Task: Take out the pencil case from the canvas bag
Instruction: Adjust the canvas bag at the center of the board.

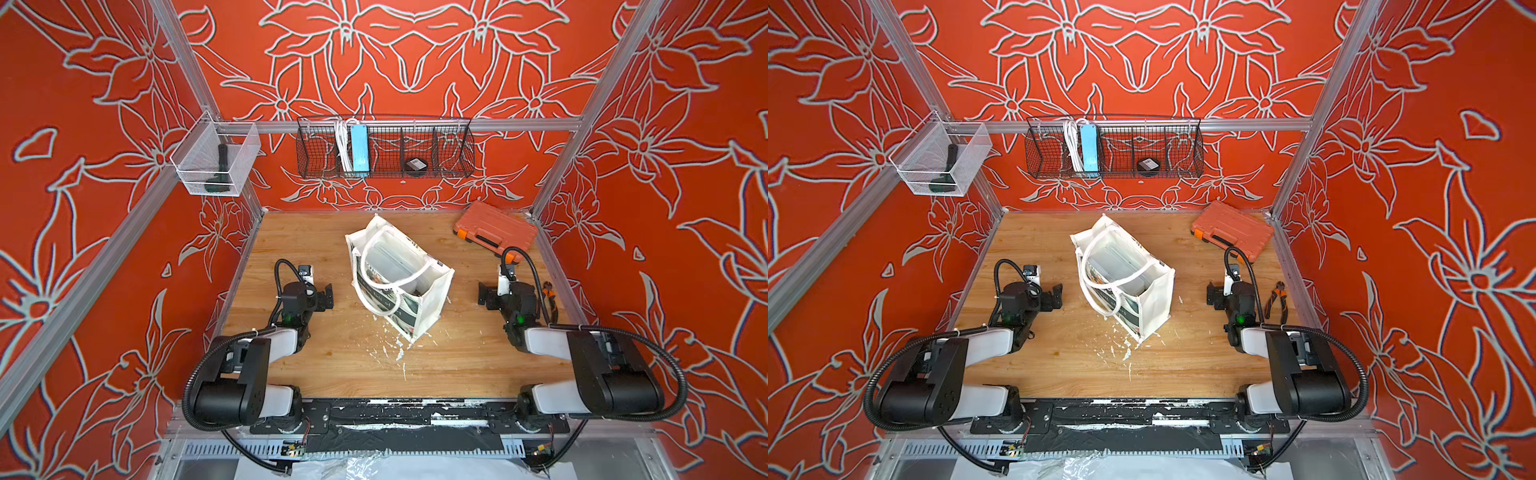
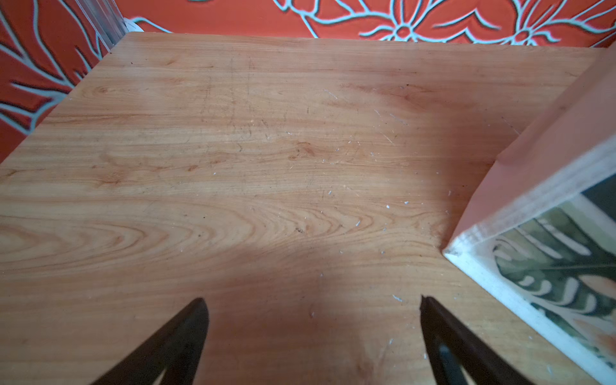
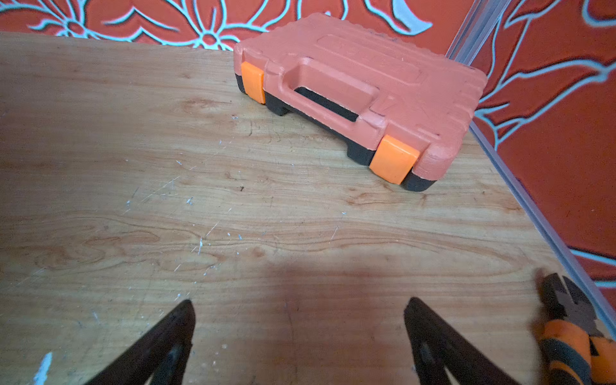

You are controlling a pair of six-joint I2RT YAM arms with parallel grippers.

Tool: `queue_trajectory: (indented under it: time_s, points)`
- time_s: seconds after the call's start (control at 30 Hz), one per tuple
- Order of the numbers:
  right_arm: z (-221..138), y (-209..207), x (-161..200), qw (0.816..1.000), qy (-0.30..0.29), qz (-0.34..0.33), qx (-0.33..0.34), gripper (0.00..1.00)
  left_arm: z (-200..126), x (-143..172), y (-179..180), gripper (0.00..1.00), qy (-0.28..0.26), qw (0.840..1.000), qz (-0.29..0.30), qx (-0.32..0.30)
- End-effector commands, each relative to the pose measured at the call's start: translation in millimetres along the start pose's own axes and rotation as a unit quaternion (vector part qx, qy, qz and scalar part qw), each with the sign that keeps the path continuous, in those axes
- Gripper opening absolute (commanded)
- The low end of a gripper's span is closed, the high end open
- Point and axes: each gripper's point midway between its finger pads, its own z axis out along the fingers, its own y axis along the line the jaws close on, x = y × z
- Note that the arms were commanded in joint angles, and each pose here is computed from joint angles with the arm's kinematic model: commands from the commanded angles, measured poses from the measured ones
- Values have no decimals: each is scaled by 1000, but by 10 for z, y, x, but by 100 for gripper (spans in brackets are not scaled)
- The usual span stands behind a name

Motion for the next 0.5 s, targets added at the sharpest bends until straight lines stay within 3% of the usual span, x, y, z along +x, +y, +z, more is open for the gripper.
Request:
queue_trajectory:
  time_s: [0.0, 0.47]
  points:
    - [34, -53, -153, 1000, -21, 0, 13, 98, 23, -103, 36, 99, -15, 1000, -8, -7]
    - [36, -51, -157, 1000, -20, 1, 13, 98, 23, -102, 35, 99, -14, 1000, -8, -6]
